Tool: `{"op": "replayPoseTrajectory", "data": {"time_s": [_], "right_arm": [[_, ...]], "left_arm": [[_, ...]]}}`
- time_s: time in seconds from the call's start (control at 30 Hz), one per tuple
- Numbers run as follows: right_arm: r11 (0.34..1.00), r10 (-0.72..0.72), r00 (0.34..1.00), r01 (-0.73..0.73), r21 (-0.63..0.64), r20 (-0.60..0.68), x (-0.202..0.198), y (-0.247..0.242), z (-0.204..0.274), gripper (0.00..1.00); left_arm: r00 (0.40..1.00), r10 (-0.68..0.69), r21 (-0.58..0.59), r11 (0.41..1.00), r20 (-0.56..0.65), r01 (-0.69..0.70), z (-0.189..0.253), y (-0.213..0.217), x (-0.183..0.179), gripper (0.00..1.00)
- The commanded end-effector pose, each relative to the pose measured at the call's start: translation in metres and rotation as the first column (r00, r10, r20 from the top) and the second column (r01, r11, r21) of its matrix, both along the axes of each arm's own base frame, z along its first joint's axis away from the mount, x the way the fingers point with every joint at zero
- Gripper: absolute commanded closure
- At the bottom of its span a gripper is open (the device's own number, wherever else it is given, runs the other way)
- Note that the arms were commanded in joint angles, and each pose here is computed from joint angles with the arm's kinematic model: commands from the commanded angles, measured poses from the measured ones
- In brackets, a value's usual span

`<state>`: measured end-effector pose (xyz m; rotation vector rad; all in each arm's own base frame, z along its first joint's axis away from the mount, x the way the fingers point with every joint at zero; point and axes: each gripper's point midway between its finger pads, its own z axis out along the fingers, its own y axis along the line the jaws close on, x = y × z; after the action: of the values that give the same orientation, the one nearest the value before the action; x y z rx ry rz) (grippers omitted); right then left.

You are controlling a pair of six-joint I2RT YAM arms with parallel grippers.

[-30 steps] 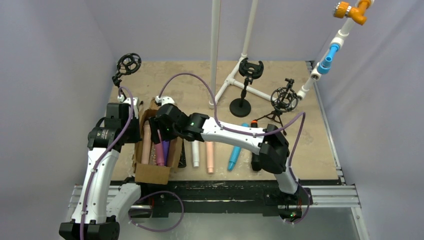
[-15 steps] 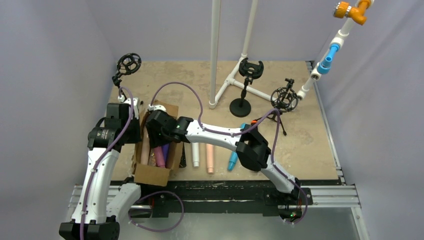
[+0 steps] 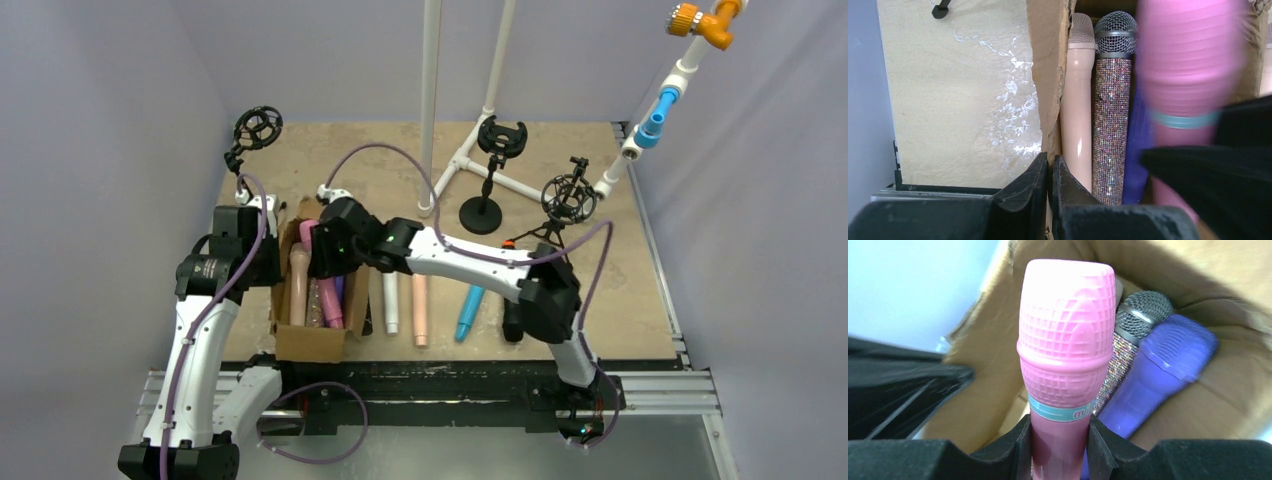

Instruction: Attach the microphones to the stand

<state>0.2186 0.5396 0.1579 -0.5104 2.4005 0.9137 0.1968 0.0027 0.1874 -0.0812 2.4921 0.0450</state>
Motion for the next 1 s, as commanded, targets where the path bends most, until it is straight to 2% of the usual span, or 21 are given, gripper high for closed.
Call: {"op": "replayPoseTrajectory", "data": {"time_s": [0.0, 0.2, 0.47, 0.67, 0.83, 0.97], "right_arm": [[0.979, -0.019, 0.998, 0.007, 0.204, 0.056, 0.007, -0.037, 0.095, 1.00], [0.972, -0.145, 0.989, 0.138, 0.189, 0.026, 0.026, -0.119, 0.081, 1.00], [0.946, -0.322, 0.947, 0.322, -0.041, 0.021, 0.048, -0.206, -0.001, 1.00], [0.904, -0.394, 0.919, 0.390, -0.177, 0.014, 0.054, -0.237, -0.059, 1.00], [0.878, -0.421, 0.907, 0.412, -0.244, 0.017, 0.058, -0.247, -0.087, 0.98], [0.862, -0.439, 0.898, 0.426, -0.275, 0.015, 0.059, -0.253, -0.100, 0.86]], "left_arm": [[0.993, 0.023, 0.023, 0.999, 0.118, -0.025, 0.019, 0.005, 0.020, 1.00], [0.992, 0.021, 0.045, 0.999, 0.126, -0.027, 0.017, 0.009, 0.020, 1.00], [0.992, 0.016, 0.039, 0.999, 0.123, -0.021, 0.017, 0.007, 0.019, 1.00], [0.991, 0.009, 0.031, 0.999, 0.131, -0.014, 0.019, 0.006, 0.018, 1.00], [0.991, 0.005, 0.031, 0.999, 0.133, -0.009, 0.021, 0.005, 0.018, 1.00], [0.992, 0.005, 0.025, 1.000, 0.129, -0.008, 0.020, 0.004, 0.017, 1.00]]}}
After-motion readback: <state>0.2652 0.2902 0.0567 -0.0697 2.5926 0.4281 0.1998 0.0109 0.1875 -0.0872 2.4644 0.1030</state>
